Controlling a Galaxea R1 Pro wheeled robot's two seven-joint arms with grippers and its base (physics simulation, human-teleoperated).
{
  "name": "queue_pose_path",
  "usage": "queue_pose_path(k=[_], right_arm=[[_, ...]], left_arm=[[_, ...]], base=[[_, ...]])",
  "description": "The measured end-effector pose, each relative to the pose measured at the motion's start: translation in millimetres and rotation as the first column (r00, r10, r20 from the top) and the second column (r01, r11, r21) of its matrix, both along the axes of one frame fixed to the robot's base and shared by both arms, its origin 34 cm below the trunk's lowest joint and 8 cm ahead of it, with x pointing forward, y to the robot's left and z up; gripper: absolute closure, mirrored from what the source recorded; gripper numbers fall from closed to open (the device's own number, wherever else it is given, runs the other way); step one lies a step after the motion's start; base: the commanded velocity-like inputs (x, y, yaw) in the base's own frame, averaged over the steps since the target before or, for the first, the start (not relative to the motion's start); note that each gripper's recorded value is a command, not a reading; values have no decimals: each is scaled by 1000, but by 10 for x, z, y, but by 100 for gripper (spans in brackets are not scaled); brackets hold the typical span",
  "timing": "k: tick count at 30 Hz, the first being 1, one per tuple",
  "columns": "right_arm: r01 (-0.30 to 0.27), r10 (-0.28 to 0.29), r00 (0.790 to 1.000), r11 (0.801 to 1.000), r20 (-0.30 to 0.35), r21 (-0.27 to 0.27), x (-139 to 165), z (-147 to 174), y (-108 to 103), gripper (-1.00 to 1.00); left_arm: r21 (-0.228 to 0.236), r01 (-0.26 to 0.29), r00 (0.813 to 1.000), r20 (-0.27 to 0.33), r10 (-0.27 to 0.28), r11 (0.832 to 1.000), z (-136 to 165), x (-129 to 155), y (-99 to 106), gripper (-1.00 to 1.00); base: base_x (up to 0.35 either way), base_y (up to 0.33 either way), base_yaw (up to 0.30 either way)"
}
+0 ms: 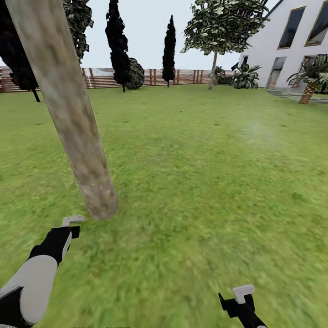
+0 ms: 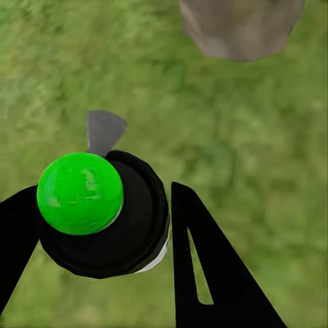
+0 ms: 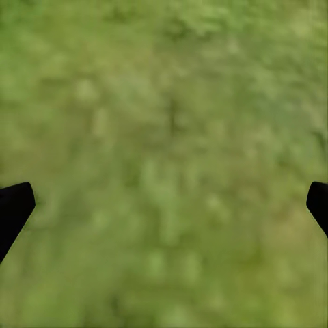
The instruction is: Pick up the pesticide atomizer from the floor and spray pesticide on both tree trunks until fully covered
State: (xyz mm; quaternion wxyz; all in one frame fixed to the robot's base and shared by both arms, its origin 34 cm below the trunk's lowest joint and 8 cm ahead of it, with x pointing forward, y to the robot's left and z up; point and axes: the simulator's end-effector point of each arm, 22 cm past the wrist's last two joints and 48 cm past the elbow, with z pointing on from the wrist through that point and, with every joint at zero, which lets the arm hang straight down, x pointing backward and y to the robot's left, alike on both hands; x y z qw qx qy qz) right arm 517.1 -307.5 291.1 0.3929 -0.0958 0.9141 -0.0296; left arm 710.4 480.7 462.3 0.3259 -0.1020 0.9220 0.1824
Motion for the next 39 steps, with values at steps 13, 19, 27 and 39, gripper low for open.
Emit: queue_pose_path(k=[13, 19, 27, 39], right_arm=[[1, -1, 1000, 1000, 0, -2, -4, -2, -8, -100], [0, 0, 1000, 1000, 0, -2, -3, -1, -7, -100], [1, -1, 1000, 1000, -1, -2, -4, -3, -9, -100], [2, -2, 1000, 1000, 0, -2, -1, -1, -9, -100]], left_arm=[[-86, 80, 993, 88, -72, 993, 423, 466, -112, 100], [-81, 120, 986, 125, -110, 989, 744, 589, 38, 100], [-75, 230, 969, 110, -221, 970, 782, 766, -473, 100], [-66, 212, 967, 158, -199, 975, 1407, 867, -150, 100]], base=[[0, 0, 5], [0, 0, 0], [0, 0, 0], [0, 0, 107]])
